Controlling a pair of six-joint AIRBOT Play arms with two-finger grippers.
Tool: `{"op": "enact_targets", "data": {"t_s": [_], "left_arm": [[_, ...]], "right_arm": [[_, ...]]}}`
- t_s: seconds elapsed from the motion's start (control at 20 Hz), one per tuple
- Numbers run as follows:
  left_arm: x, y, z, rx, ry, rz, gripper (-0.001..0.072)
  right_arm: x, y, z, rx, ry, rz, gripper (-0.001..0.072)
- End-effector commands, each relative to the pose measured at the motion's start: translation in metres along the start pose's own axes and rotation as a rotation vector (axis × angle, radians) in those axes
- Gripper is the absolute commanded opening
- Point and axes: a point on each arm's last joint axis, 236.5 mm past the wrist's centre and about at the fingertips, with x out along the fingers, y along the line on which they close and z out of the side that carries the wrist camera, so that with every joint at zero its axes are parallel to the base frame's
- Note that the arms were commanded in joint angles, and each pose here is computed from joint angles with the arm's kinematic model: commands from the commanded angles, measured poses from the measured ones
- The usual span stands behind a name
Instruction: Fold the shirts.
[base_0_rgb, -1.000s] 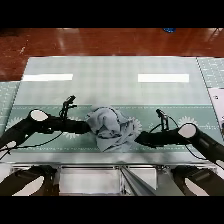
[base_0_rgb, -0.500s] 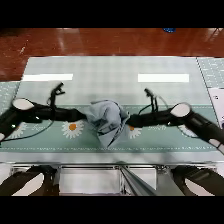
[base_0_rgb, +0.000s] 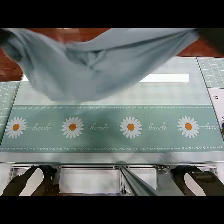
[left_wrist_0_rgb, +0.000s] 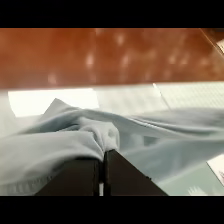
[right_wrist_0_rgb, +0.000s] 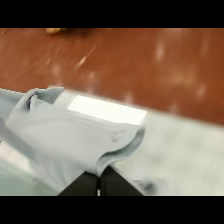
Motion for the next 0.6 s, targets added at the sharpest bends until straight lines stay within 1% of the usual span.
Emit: {"op": "enact_targets", "data": {"t_s": [0.0, 0.1, 0.2, 0.3, 0.4, 0.55], "left_arm": [[-0.070, -0.074, 0.060, 0.274, -0.188, 0.141, 0.0016], [-0.102, -0.090, 0.062, 0.374, -0.228, 0.287, 0.0016], [-0.132, -0.098, 0.053, 0.432, -0.240, 0.413, 0.0016], [-0.154, -0.099, 0.041, 0.459, -0.223, 0.481, 0.0016], [-0.164, -0.098, 0.027, 0.450, -0.182, 0.481, 0.0016], [-0.155, -0.104, 0.002, 0.400, -0.089, 0.391, 0.0016]], "right_arm": [[-0.100, 0.033, 0.052, -0.170, -0.194, -0.164, 0.0031], [-0.141, 0.030, 0.053, -0.182, -0.260, -0.290, 0.0031], [-0.178, 0.022, 0.048, -0.173, -0.306, -0.414, 0.0031], [-0.207, 0.011, 0.038, -0.158, -0.315, -0.522, 0.0031], [-0.218, 0.000, 0.021, -0.102, -0.274, -0.586, 0.0031], [-0.208, -0.009, 0.001, -0.039, -0.194, -0.589, 0.0031]]}}
